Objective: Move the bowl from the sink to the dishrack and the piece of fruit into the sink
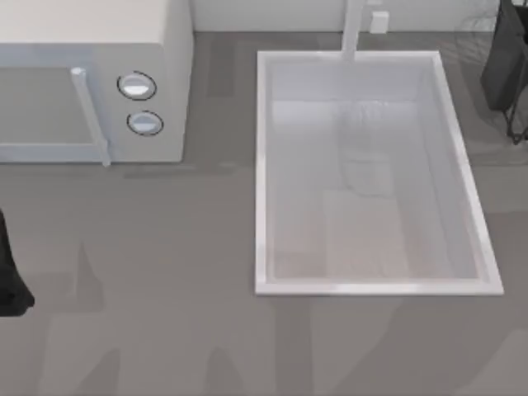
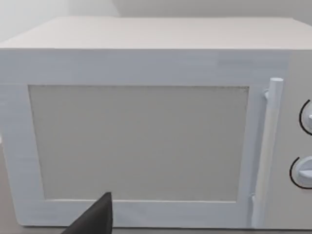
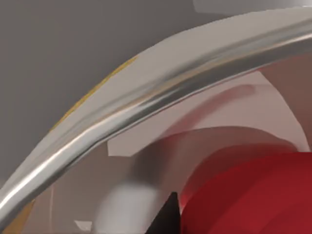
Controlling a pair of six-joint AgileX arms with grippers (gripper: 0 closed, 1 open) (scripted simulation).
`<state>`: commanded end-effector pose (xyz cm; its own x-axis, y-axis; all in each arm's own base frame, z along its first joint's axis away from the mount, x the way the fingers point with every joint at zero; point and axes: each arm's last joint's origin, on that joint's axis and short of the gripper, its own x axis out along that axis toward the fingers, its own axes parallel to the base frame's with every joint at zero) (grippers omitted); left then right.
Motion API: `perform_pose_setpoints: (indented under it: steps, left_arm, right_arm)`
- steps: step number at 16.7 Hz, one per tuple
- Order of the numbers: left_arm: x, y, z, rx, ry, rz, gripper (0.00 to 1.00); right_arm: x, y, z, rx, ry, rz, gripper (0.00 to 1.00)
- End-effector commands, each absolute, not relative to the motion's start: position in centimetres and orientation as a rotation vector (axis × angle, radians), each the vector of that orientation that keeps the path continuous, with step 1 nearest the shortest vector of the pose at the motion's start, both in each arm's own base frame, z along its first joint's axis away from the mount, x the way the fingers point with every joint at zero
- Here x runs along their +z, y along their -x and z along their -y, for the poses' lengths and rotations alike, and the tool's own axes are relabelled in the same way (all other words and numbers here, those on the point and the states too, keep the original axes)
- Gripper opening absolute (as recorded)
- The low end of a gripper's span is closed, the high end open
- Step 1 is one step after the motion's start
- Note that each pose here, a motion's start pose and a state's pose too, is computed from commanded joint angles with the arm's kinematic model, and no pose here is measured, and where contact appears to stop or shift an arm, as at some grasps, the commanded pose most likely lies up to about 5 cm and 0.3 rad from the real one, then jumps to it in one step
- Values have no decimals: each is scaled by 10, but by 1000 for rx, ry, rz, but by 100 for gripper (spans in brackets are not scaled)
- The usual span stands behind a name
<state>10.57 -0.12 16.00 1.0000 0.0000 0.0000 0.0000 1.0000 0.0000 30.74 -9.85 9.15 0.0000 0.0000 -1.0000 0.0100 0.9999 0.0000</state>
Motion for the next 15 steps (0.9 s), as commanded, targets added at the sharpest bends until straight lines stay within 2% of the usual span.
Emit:
perform_pose_setpoints:
  steps: [6, 14, 15]
  left_arm:
    - [160, -106, 1, 0, 0, 0, 100]
    - [160, -106, 1, 0, 0, 0, 100]
    - [160, -106, 1, 0, 0, 0, 100]
  right_arm:
    - [91, -307, 99, -8, -8, -1571, 2]
    - [91, -307, 99, -8, -8, -1571, 0]
    - [126, -318, 100, -30, 12, -1474, 0]
